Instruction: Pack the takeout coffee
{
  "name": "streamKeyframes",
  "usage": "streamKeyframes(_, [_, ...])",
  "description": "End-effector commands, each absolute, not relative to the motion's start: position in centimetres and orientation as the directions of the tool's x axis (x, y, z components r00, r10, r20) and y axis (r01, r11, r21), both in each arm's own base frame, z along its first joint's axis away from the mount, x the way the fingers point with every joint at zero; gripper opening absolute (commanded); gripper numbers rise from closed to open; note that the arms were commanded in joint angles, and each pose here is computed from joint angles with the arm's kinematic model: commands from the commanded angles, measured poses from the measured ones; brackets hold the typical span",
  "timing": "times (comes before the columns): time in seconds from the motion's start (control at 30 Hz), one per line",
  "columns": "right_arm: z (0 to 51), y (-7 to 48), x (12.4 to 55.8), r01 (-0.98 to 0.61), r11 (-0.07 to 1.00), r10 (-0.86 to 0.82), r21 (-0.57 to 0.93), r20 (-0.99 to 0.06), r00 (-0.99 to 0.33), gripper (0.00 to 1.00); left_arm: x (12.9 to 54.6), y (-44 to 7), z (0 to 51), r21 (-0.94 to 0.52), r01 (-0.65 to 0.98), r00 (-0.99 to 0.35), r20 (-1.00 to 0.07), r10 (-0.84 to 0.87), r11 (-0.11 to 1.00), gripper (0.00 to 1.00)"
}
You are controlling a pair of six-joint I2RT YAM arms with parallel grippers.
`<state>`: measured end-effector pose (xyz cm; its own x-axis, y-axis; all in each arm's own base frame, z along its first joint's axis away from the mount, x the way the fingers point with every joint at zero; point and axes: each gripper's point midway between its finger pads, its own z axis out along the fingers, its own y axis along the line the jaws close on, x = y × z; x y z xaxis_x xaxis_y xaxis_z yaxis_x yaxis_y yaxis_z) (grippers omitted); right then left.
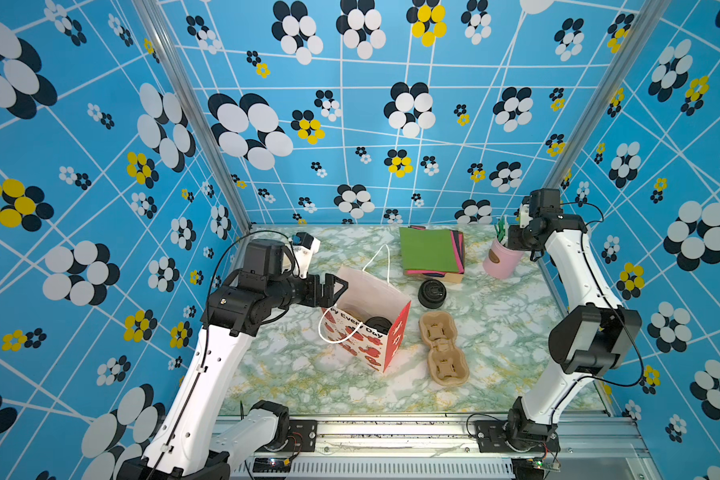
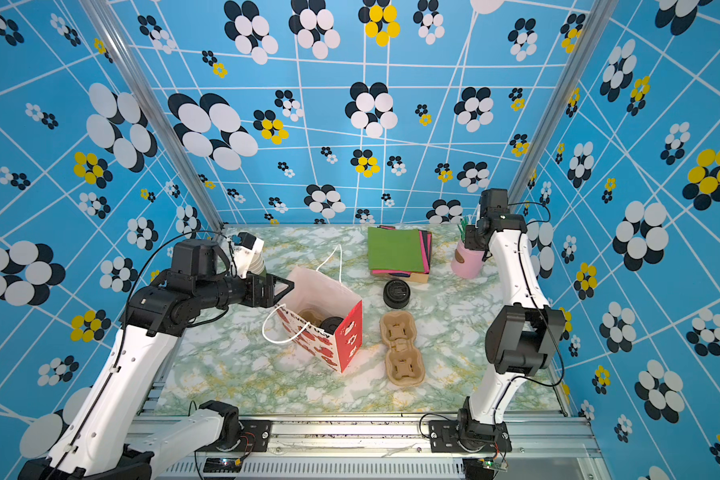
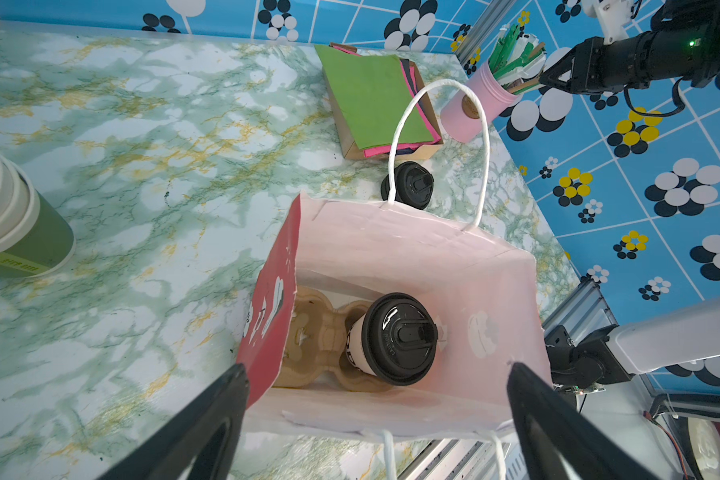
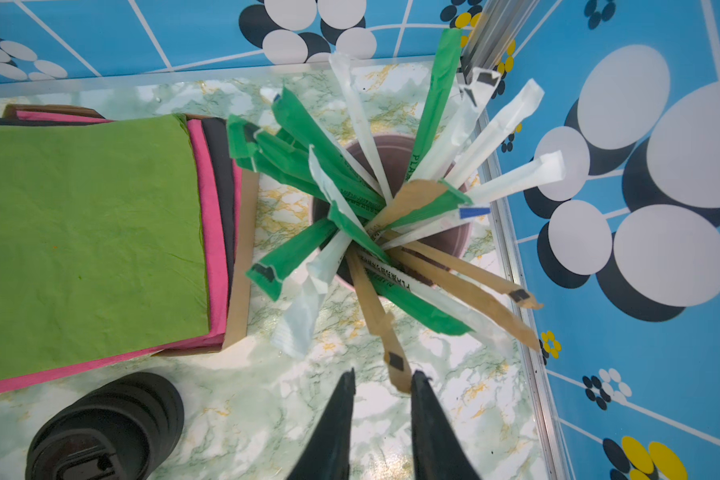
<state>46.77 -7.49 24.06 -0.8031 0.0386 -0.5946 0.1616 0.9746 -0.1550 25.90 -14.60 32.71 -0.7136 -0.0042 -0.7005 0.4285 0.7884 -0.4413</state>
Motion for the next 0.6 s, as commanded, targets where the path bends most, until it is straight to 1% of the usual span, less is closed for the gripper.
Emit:
streamKeyframes(0.0, [24.41,-8.40,47.06,0.177,0.966,0.032,-0.188,-0.592,-0.805,0.22,25.77,-14.45,33.23,-0.443,0.436,-0.700,-0.714,-0.014,0.783,0.98])
streamKeyframes(0.1, [24.28,-8.54,47.28,0.177,0.964,0.027,-0.198,-0.589,-0.808,0.19,25.76,-14.45,33.20,-0.442,0.436,-0.700,-0.714,-0.013,0.784,0.98])
streamKeyframes(0.43, [24.12,-8.90,47.70,0.172,0.960,0.010,-0.223,-0.584,-0.811,0.03,25.60,-14.39,33.03,-0.439,0.436,-0.703,-0.712,-0.008,0.786,0.99])
streamKeyframes(0.57, [24.97,-8.82,47.48,0.176,0.960,0.009,-0.219,-0.600,-0.800,0.00,25.57,-14.39,32.91,-0.441,0.434,-0.704,-0.710,-0.009,0.786,0.98])
